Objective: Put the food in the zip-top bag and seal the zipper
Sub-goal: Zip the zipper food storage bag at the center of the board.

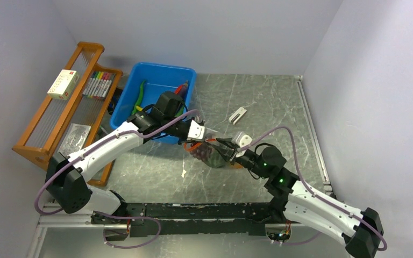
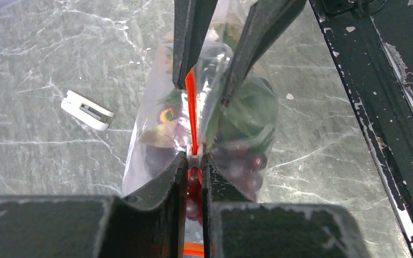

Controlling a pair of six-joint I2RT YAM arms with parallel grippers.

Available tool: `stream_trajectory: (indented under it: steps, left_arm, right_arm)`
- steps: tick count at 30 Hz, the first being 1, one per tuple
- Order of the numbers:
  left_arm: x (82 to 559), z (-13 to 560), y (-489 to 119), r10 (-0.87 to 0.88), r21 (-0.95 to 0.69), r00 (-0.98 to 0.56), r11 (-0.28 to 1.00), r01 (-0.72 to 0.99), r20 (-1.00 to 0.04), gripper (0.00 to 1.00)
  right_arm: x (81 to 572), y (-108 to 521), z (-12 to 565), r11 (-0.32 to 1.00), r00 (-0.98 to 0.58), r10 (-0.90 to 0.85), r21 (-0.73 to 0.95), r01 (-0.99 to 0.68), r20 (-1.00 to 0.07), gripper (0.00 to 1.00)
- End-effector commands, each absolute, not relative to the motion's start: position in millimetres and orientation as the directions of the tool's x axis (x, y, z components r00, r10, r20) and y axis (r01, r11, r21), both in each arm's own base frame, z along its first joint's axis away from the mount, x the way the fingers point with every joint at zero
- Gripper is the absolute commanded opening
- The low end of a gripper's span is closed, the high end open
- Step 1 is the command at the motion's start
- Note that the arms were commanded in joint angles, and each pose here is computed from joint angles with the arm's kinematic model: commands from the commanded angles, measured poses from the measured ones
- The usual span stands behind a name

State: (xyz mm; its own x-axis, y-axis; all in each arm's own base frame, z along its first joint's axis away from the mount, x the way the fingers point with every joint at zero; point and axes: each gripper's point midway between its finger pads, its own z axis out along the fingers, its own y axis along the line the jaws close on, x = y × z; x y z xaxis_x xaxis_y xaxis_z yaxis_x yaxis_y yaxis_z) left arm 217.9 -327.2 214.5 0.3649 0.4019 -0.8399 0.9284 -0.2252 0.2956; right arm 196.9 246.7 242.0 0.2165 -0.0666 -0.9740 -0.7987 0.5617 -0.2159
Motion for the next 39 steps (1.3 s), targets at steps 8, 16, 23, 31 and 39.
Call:
stream_trajectory:
  steps: [8,16,23,31,39]
  left_arm:
    - [221,231,-329,0.372,0.322,0.380,-0.210,0.923,-0.847,0.07]
    - [220,236,-330,0.358,0.325,0.383,-0.213,0.921,-0.852,0.07]
    - [223,254,-323,0.383,0.346,0.394,-0.191,0.919,-0.835,0.07]
    - [226,268,-317,0.401,0.361,0.386,-0.140,0.922,-0.831,0.07]
    - [234,263,-309,0.461,0.348,0.354,-0.103,0.932,-0.814,0.07]
  right_arm:
    - [201,262,259,0.526,0.261,-0.037,-0.241,-0.815,-0.965,0.30]
    - [210,265,264,0.562,0.256,-0.003,-0.213,-0.799,-0.967,0.00]
    - [211,245,309,0.633,0.338,0.043,-0.236,-0.737,-0.940,0.00]
    - [222,219,323,0.731,0.324,0.046,-0.189,-0.655,-0.945,0.00]
    - [235,190,294,0.813,0.234,0.048,-0.098,-0.574,-0.971,0.00]
